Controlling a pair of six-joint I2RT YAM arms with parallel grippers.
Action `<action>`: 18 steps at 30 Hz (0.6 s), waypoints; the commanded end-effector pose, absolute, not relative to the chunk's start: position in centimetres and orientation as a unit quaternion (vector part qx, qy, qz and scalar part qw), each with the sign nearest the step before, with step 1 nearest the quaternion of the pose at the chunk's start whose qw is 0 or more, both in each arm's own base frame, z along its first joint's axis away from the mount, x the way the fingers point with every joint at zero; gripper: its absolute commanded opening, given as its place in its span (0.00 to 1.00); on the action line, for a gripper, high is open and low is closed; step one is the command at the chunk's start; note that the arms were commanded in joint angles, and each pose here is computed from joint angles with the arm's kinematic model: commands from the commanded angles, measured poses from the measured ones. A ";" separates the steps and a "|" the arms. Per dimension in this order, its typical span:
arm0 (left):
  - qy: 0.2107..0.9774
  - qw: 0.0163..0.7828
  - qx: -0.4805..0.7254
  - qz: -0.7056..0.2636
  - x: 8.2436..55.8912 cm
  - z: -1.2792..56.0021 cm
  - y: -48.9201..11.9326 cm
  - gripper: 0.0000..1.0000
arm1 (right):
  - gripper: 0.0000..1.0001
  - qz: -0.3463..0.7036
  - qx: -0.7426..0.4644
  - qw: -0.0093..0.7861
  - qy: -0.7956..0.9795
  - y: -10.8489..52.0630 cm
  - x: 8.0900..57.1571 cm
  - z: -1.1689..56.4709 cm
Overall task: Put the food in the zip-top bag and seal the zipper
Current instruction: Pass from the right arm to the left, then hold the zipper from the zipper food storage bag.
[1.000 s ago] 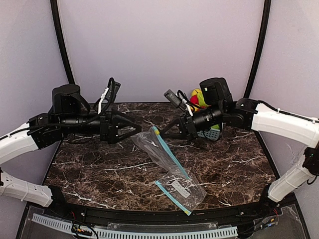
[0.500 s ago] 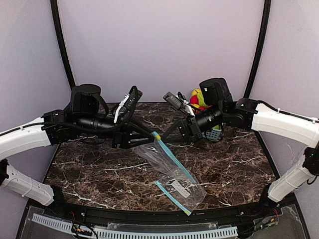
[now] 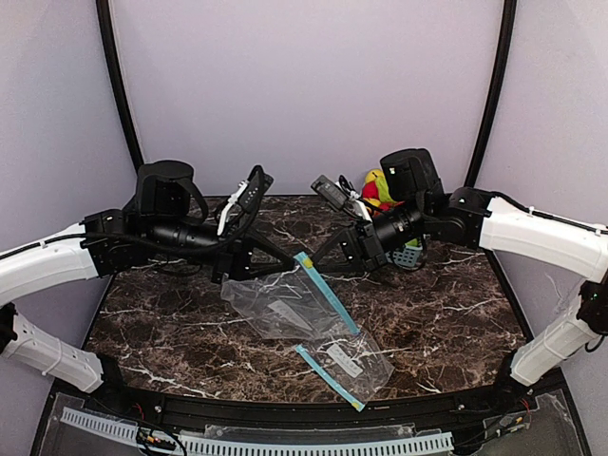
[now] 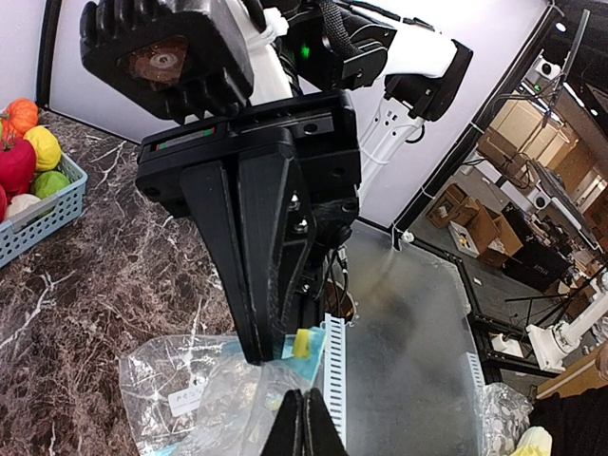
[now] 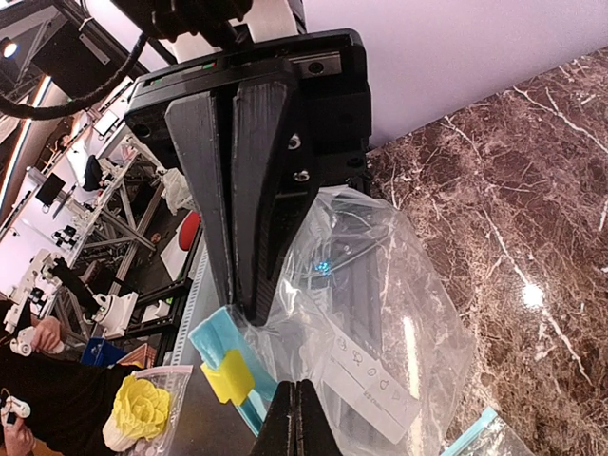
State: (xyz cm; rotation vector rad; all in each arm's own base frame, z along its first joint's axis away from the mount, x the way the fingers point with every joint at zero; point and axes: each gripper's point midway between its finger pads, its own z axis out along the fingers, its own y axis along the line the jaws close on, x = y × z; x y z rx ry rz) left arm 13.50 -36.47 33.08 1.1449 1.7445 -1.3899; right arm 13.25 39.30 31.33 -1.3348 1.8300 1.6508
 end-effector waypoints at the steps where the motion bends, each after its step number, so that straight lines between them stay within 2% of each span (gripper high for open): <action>1: 0.646 0.317 0.435 -0.541 13.1 34.3 -36.7 0.01 | 0.00 0.580 -0.468 0.190 0.639 39.2 13.4 32.4; 3: 0.651 0.325 0.425 -0.538 13.5 34.1 -36.6 0.01 | 0.00 0.577 -0.464 0.196 0.643 39.1 13.6 32.4; 4: 0.652 0.336 0.416 -0.537 13.9 34.3 -36.6 0.01 | 0.04 0.575 -0.461 0.199 0.646 39.0 13.7 32.4; 6: 0.658 0.352 0.401 -0.531 14.5 34.3 -36.4 0.01 | 0.24 0.570 -0.456 0.208 0.651 38.8 13.9 32.4; 8: 0.668 0.359 0.388 -0.523 15.0 34.1 -36.1 0.01 | 0.55 0.562 -0.447 0.223 0.660 38.4 14.5 32.5; 9: 0.677 0.368 0.376 -0.514 15.5 34.1 -35.9 0.01 | 0.67 0.556 -0.440 0.234 0.665 38.1 14.9 32.6; 10: 0.688 0.364 0.372 -0.506 15.7 33.7 -35.8 0.01 | 0.71 0.551 -0.436 0.244 0.668 37.8 15.2 32.7; 15: 0.705 0.357 0.362 -0.494 16.0 33.2 -35.5 0.01 | 0.73 0.539 -0.425 0.290 0.666 36.9 15.7 34.2; 18: 0.708 0.347 0.361 -0.498 15.9 33.0 -35.6 0.01 | 0.66 0.540 -0.422 0.317 0.655 36.9 15.7 35.4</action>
